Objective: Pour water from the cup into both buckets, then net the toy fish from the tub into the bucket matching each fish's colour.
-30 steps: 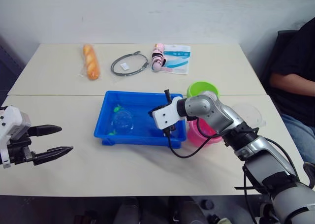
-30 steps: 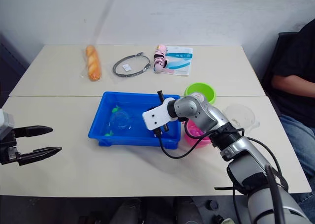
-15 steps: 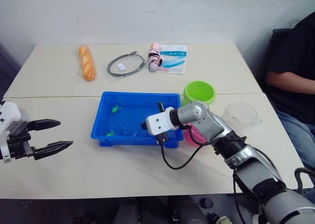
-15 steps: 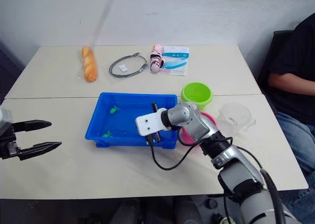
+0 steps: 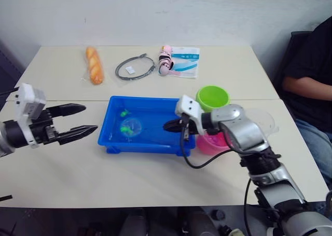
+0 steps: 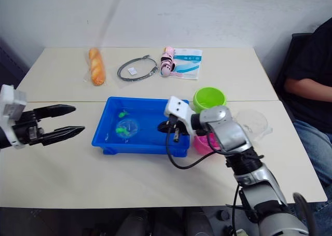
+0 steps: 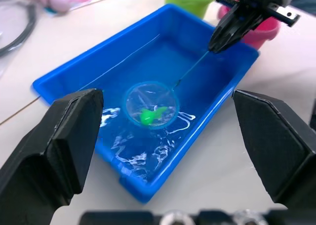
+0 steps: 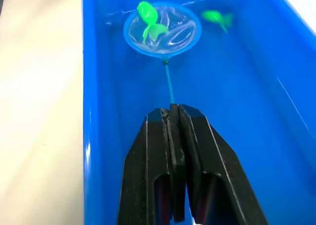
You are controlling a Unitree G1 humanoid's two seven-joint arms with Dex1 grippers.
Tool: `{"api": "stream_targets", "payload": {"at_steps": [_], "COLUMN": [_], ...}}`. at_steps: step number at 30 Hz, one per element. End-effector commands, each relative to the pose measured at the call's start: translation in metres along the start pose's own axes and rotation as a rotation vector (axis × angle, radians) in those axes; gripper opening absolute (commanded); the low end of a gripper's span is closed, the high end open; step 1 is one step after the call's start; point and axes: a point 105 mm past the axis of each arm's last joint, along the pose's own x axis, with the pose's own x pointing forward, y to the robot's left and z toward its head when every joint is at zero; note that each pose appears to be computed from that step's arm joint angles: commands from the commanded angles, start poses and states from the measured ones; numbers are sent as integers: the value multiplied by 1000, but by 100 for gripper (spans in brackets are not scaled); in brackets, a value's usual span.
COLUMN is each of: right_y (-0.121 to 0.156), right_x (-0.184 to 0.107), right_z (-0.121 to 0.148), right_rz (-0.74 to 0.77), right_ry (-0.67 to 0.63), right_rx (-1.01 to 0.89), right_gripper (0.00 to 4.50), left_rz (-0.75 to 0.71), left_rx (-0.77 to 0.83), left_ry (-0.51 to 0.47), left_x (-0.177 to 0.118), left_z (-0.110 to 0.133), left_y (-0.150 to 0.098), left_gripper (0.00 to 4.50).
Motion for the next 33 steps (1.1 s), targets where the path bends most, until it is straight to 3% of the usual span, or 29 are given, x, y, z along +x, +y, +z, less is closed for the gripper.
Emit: {"api": "stream_targets", "payload": {"at_steps": [1,6,13,16,21,26,30,33], "right_y": [0,-4,-19,-28,-51,-61,-62,-58], "right_x": [-32,-75,-130,-152,-183,-190,-189,-183], "right_z": [24,22,23,18,-4,-14,-10,-14], "right_rz": [-74,-222,-440,-538,-656,-694,-622,-488], "right_ry": [-107,-91,-42,39,347,370,524,630], "right_rx": [-34,-45,-50,-138,-588,-697,-1106,-1422], "right_gripper": [0,0,0,0,0,0,0,0], "left_rz": [-58,-108,-197,-214,-227,-228,-215,-212], "left_rx": [51,88,125,126,123,127,134,134], "left_ry": [-48,-116,-138,-141,-162,-167,-160,-158], "left_x": [16,47,68,75,83,85,81,80], "left_z": [12,28,36,35,34,35,35,35], "left_y": [-5,-6,-14,-14,-12,-12,-10,-9], "left_gripper": [448,448,448,448,448,448,448,448]}}
